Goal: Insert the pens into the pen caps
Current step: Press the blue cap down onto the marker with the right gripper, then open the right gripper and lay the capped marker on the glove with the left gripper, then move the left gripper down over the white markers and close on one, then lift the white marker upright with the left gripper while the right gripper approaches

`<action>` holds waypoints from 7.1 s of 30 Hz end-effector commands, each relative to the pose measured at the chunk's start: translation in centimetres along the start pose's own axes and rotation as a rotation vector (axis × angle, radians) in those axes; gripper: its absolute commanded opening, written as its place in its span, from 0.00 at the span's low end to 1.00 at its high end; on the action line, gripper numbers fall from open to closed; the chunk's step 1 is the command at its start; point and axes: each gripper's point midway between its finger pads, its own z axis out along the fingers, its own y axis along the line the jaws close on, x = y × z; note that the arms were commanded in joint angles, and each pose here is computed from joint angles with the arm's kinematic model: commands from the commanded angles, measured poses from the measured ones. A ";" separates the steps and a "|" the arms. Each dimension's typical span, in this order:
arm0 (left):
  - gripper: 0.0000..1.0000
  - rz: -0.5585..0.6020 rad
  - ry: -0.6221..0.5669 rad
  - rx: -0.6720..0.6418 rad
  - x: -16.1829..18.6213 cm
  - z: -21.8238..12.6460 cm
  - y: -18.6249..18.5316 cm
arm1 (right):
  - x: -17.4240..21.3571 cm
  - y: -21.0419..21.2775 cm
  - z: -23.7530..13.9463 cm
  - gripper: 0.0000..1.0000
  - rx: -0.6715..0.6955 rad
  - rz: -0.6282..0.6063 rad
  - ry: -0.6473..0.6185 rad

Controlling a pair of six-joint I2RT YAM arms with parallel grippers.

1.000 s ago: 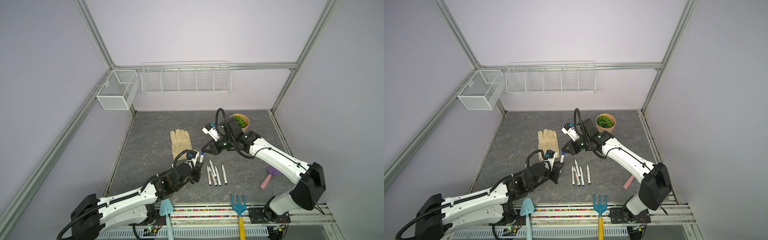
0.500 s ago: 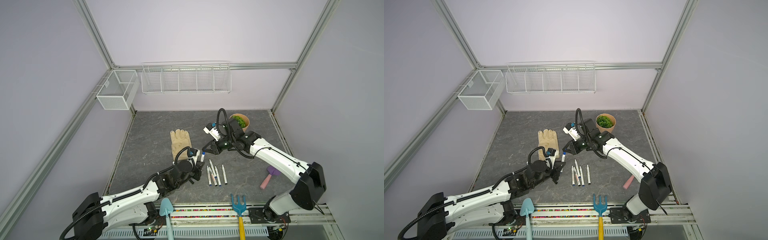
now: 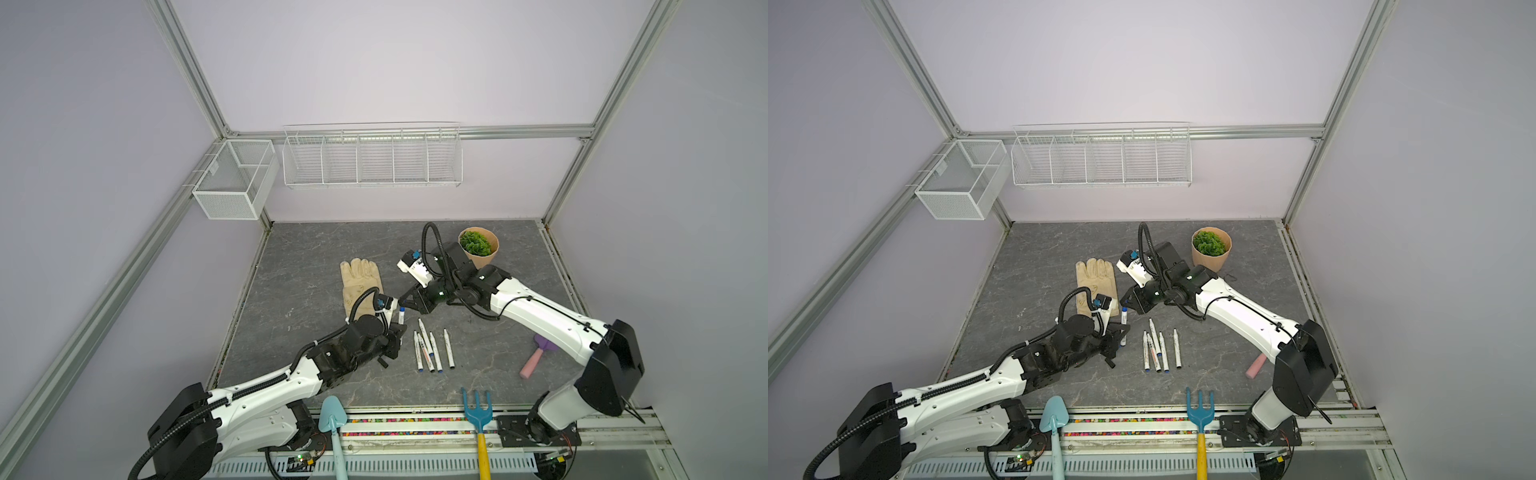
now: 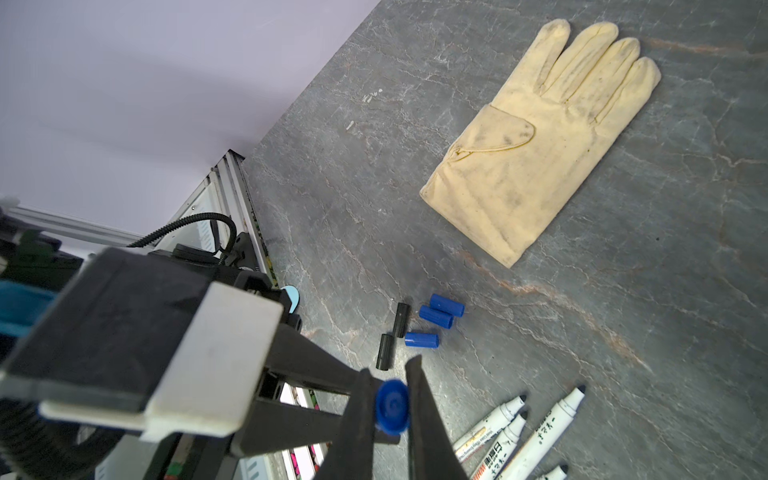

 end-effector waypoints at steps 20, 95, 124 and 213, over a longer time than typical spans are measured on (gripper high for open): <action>0.00 -0.215 -0.573 0.023 -17.3 -4.6 -1.7 | 10.9 -1.8 0.8 0.12 0.013 0.269 0.374; 0.48 -0.213 0.382 -0.193 7.5 3.4 -0.1 | 8.5 -7.6 -3.3 0.57 0.281 0.380 0.124; 0.47 0.000 0.559 -0.330 11.5 6.6 -1.6 | 8.5 -8.5 -4.8 0.57 0.284 0.414 0.081; 0.40 -0.159 -0.072 0.011 -1.5 2.0 -4.6 | 2.7 -0.4 -3.0 0.10 -0.097 0.273 0.001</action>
